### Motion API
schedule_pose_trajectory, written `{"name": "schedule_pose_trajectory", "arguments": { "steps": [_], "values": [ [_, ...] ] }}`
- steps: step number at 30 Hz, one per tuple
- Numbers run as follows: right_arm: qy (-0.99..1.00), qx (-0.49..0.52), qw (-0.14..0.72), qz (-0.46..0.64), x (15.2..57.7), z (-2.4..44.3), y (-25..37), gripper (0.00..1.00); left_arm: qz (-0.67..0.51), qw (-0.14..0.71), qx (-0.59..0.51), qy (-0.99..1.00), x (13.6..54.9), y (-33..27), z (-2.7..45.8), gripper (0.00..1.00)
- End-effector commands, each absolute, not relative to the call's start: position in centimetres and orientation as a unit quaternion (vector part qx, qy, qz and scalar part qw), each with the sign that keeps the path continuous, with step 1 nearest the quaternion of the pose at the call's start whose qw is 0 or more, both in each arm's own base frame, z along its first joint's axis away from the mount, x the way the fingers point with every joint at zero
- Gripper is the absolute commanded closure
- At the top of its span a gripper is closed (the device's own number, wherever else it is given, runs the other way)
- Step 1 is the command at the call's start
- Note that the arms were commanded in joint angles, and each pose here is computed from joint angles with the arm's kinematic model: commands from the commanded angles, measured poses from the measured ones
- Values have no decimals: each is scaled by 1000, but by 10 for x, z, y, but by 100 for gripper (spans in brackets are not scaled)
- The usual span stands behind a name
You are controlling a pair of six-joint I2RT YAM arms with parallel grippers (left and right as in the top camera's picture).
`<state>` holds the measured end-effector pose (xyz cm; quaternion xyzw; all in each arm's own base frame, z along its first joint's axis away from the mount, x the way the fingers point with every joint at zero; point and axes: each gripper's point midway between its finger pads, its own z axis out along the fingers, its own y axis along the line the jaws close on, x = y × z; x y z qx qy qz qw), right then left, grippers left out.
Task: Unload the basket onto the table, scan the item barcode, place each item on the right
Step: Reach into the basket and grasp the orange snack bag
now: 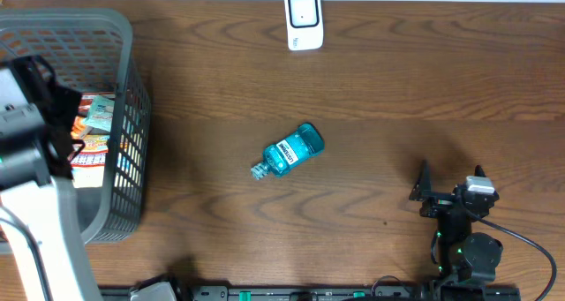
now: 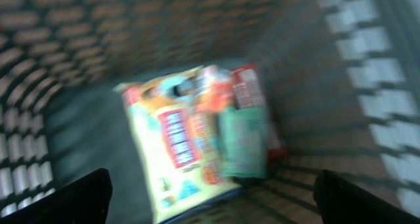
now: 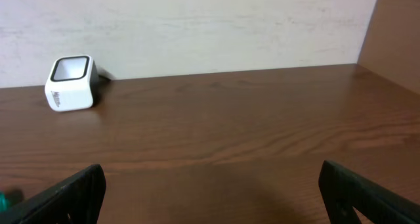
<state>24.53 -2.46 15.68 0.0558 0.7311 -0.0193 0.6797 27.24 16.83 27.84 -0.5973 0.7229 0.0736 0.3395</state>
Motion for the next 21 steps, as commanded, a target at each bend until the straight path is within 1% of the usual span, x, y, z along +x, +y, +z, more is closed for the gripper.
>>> {"name": "schedule_pose_trajectory", "arguments": {
  "steps": [1, 6, 11, 14, 18, 21],
  "values": [
    [731, 60, 679, -14, 245, 156, -24, 1, 58, 266, -662, 698, 273, 182, 239, 2],
    [731, 60, 679, -14, 245, 156, -24, 1, 45, 150, -685, 712, 276, 186, 178, 2],
    [731, 60, 679, -14, 245, 156, -24, 1, 59, 61, -689, 720, 274, 186, 128, 2],
    [731, 60, 679, -14, 245, 156, -24, 1, 68, 26, -688, 722, 274, 186, 103, 2],
    [731, 60, 679, -14, 245, 156, -24, 1, 78, 3, -686, 723, 277, 189, 80, 0],
    [731, 60, 679, -14, 245, 156, -24, 1, 88, -6, -685, 723, 276, 191, 68, 4]
  ]
}}
